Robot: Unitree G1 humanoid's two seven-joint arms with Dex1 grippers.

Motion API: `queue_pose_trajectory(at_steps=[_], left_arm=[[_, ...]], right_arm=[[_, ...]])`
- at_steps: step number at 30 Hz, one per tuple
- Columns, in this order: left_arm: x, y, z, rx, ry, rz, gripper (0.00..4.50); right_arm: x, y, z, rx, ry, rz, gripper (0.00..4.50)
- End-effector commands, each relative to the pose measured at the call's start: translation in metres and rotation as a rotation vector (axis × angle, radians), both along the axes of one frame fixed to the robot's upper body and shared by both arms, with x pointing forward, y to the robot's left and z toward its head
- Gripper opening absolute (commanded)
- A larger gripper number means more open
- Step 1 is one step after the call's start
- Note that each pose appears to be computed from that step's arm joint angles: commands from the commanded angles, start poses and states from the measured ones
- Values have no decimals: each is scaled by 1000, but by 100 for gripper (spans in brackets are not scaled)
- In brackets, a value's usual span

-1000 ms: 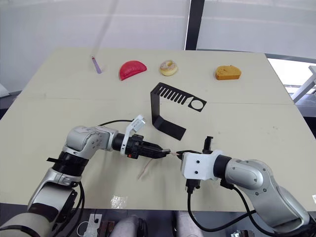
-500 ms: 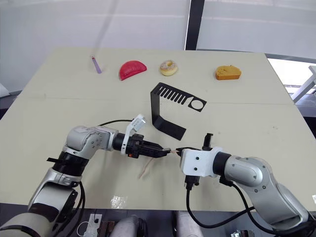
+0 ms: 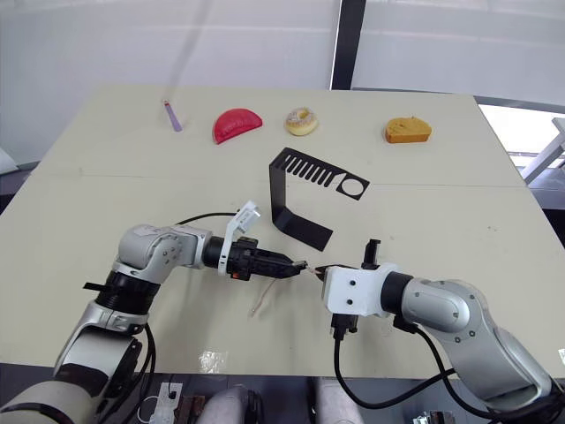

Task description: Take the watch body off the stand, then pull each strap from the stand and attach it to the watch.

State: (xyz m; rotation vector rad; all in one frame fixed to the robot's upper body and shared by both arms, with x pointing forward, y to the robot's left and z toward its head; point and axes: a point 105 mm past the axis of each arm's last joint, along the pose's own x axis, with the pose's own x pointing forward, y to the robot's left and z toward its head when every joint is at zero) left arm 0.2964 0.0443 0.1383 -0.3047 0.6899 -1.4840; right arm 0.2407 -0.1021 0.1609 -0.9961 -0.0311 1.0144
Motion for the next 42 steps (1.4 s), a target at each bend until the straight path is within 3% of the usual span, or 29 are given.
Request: queue_pose_trajectory(at_steps=[1,42], left_arm=[[-7,-10,17,-53,-48,-61,159],[-12,-16,19,-75,-42,-69,159]], right_arm=[[-4,5,10,3,-38,30,0],[8,2,6,-21,-30,-19,0]])
